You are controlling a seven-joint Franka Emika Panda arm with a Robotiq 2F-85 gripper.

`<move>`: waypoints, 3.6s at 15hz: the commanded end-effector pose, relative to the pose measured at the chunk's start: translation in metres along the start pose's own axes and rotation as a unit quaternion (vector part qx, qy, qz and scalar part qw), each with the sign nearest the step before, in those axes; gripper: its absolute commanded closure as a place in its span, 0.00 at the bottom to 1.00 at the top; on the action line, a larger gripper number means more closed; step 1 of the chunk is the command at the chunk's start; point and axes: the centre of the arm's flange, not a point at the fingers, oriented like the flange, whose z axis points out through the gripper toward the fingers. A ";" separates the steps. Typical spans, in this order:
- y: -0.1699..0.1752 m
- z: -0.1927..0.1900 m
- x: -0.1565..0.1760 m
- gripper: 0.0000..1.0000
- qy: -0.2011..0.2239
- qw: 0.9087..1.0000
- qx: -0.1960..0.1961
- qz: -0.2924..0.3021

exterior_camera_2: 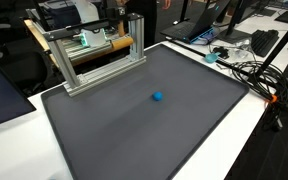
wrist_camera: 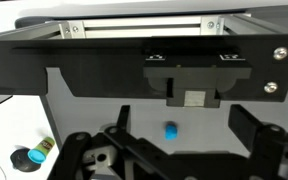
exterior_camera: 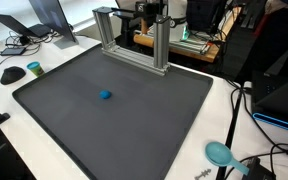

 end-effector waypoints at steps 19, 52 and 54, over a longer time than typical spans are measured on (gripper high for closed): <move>-0.013 0.022 -0.005 0.00 -0.021 1.000 0.008 -0.020; -0.011 0.052 -0.002 0.45 -0.058 0.998 0.030 -0.018; -0.008 0.053 -0.003 0.34 -0.061 0.997 0.033 -0.018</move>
